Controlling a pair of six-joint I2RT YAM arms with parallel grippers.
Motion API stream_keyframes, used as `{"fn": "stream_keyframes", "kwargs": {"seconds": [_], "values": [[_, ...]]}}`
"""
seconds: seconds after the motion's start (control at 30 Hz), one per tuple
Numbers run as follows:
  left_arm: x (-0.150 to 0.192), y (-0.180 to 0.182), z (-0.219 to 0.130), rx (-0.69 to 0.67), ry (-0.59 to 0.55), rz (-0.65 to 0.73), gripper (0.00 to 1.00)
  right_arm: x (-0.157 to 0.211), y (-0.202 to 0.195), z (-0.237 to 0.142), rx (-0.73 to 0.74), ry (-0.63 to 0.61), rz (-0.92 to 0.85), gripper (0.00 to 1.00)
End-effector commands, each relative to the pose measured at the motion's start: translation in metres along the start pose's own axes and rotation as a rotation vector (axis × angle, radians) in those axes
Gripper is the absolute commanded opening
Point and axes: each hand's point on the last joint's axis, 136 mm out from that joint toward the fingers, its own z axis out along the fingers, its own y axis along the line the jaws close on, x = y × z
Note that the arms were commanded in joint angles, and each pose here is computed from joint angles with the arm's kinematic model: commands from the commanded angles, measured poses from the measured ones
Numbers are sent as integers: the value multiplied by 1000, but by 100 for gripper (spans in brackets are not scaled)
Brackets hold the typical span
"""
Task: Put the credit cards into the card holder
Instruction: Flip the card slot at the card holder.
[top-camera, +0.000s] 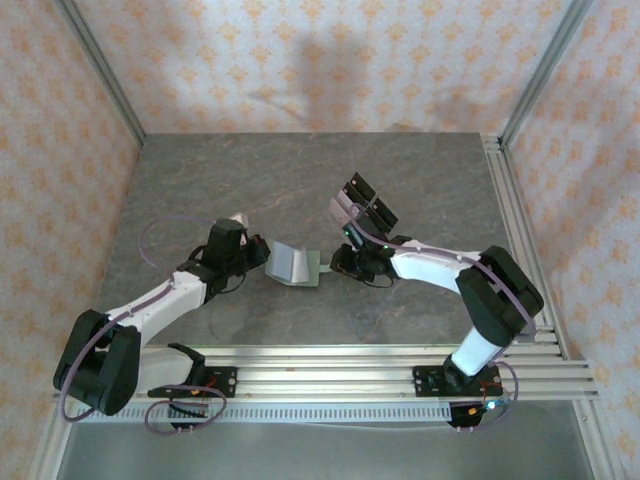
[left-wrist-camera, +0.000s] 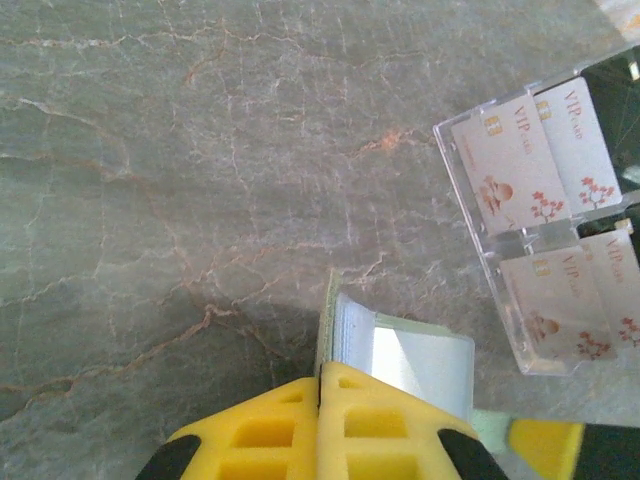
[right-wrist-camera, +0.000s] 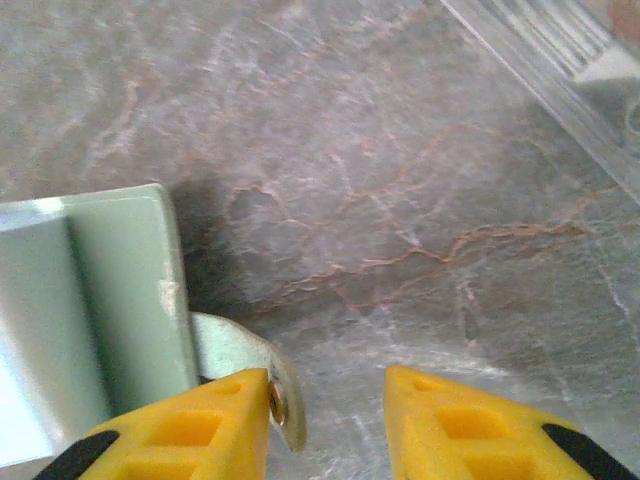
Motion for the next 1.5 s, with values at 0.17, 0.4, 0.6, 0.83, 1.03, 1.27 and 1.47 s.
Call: {"fn": "stream_keyframes", "kwargs": {"seconds": [0.17,0.4,0.6,0.83,1.03,1.27,1.47], "values": [[-6,-9,-9,-98,-51,124,0,-9,34,-24,-75,-5,-43,34],[0,-22,-4,-91,-44,151,0,8,48,-3,-121,64,-59,27],[13,-39,10,-66,-12,172,0,14,38,17,-99,88,-51,23],[25,-44,23,-75,15,185,0,14,25,21,-78,85,-34,23],[22,-33,15,-117,-11,216,0,10,26,3,-76,55,-55,27],[22,-19,3,-156,-32,250,0,7,49,-10,-107,54,-105,27],[27,-5,2,-185,-33,243,0,10,78,0,-126,86,-159,27]]}}
